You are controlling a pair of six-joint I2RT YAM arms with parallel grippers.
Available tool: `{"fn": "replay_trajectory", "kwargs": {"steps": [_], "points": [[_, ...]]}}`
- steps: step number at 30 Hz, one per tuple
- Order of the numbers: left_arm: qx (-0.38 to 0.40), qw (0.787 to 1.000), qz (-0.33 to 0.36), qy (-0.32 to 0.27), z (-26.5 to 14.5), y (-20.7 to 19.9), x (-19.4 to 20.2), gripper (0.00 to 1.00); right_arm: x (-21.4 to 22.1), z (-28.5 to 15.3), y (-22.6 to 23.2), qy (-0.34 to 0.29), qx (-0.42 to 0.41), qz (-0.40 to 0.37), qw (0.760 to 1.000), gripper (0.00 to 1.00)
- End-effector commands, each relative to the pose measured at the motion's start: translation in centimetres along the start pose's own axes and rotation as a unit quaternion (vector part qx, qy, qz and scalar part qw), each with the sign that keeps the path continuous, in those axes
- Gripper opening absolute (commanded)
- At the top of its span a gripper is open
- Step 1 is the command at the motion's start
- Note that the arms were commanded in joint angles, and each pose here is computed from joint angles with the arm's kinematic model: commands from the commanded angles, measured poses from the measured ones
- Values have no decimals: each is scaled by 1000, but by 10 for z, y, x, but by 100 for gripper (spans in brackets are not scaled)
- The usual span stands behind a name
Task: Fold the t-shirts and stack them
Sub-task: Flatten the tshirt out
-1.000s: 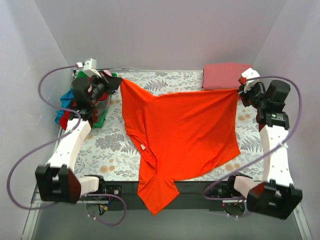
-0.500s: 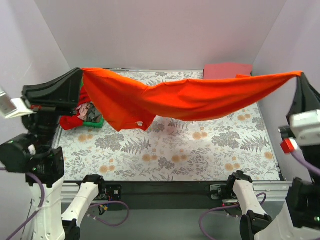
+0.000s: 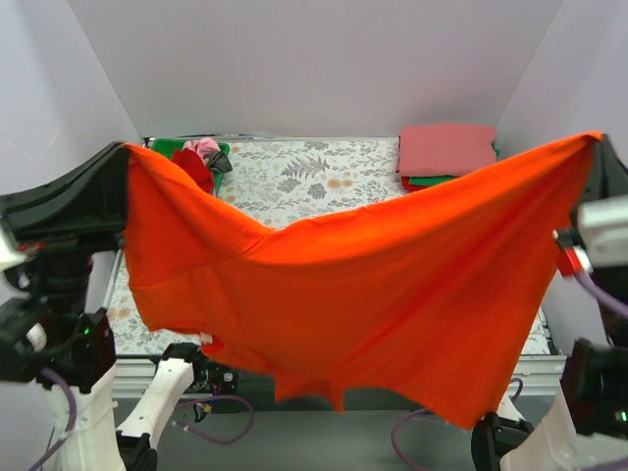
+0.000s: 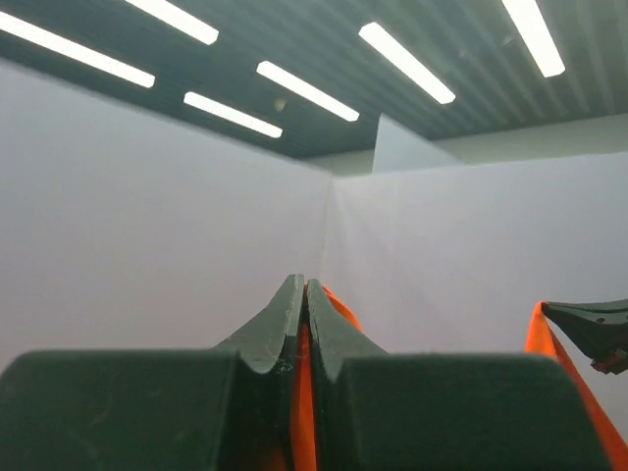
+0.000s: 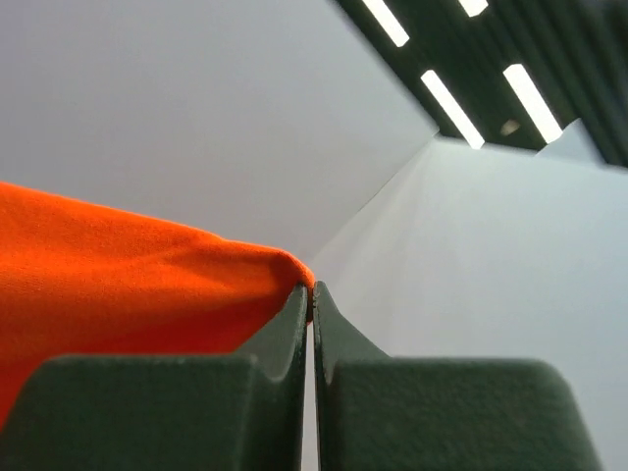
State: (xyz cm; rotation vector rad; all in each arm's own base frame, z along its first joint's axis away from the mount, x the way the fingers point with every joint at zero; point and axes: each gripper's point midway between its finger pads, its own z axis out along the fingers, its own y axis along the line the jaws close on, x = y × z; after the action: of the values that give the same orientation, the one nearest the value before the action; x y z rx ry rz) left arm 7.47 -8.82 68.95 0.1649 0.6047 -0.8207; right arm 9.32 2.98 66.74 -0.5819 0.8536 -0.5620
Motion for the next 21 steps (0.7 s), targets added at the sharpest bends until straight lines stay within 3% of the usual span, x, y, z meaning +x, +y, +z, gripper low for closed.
{"fn": "replay_trajectory", "kwargs": {"steps": [1,5,6,8,12,14,15,16,17,21], "points": [[-83,993,-32,81,-6,72,85,0,75,23,41,72,-49,30,996,1],[-138,975,-66,161,-39,132,182,0,149,23,108,121,-124,66,983,1],[-169,961,-83,202,-62,158,229,0,182,22,140,140,-157,83,974,1],[-183,953,-89,223,-76,179,264,0,214,16,174,153,-185,103,965,1],[-242,904,-127,330,-134,245,386,0,280,4,257,154,-261,152,941,1],[-249,889,-142,357,-147,262,420,0,321,-11,299,185,-285,186,922,1],[-250,882,-146,373,-154,269,436,0,332,-15,310,190,-292,194,917,1],[-266,858,-167,405,-177,284,472,0,337,-7,308,171,-278,181,928,1],[-269,854,-170,411,-177,292,481,0,356,-21,328,193,-290,198,916,1],[-291,817,-203,454,-207,319,538,0,393,-39,345,236,-298,176,908,1]]}}
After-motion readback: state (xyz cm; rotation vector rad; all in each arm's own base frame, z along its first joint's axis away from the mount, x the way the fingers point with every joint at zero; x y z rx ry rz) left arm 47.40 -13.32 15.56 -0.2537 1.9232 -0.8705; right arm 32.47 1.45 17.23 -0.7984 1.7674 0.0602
